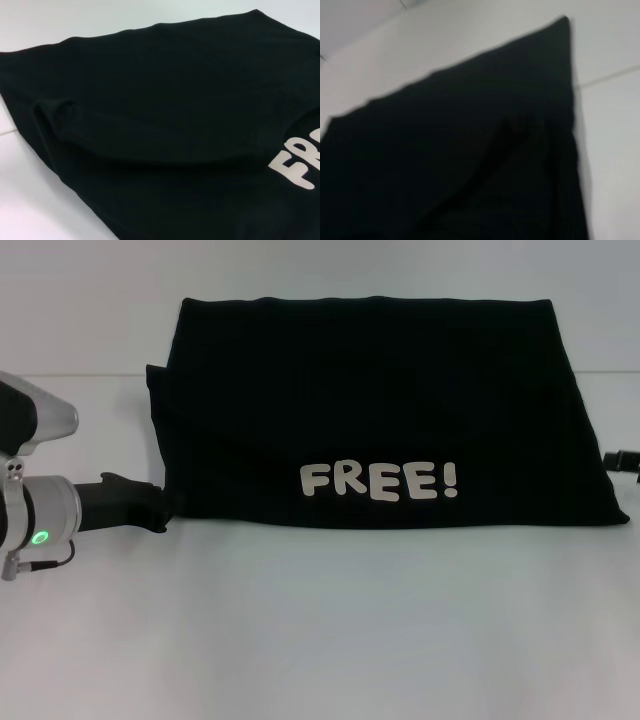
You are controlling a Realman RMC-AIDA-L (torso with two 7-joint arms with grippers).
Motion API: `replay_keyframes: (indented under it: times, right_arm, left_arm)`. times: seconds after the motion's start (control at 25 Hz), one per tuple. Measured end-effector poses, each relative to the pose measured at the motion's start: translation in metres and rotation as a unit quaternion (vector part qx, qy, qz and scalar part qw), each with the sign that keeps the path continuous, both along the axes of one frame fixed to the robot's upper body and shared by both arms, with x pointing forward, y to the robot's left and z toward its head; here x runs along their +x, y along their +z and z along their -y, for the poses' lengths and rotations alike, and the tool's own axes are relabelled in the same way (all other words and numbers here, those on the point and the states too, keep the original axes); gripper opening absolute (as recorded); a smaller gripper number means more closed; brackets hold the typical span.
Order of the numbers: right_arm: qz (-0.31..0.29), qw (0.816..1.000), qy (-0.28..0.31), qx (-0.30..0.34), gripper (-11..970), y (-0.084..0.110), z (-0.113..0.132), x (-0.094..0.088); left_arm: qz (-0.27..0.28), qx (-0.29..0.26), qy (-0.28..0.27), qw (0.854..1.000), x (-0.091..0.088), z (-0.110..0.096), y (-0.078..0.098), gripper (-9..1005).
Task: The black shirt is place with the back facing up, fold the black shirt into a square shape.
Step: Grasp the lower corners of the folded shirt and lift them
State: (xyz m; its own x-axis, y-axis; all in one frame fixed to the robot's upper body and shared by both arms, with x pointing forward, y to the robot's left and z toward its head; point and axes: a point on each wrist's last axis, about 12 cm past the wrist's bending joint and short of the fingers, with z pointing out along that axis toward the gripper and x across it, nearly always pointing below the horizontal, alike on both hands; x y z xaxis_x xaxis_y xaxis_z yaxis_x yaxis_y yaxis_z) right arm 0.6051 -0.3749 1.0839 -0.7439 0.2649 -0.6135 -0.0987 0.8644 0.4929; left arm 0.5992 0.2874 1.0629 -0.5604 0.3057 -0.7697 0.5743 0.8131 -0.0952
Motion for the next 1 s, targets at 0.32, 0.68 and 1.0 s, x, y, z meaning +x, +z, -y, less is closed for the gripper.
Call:
replay_keyframes:
  times: [0.32, 0.68, 1.0]
  right_arm:
    - [-0.020, 0.999, 0.024, -0.017, 746, -0.004, -0.018, 0.007]
    - [-0.038, 0.999, 0.035, -0.013, 746, -0.009, -0.028, 0.007]
    - [-0.041, 0.998, 0.037, -0.014, 746, -0.010, -0.031, 0.007]
  left_arm:
    - [0.002, 0.001, -0.001, 1.000, 0.003, 0.001, 0.002, 27]
    - [0.003, 0.002, -0.001, 1.000, 0.003, 0.002, 0.002, 26]
    - [0.003, 0.002, -0.001, 1.000, 0.004, 0.002, 0.002, 26]
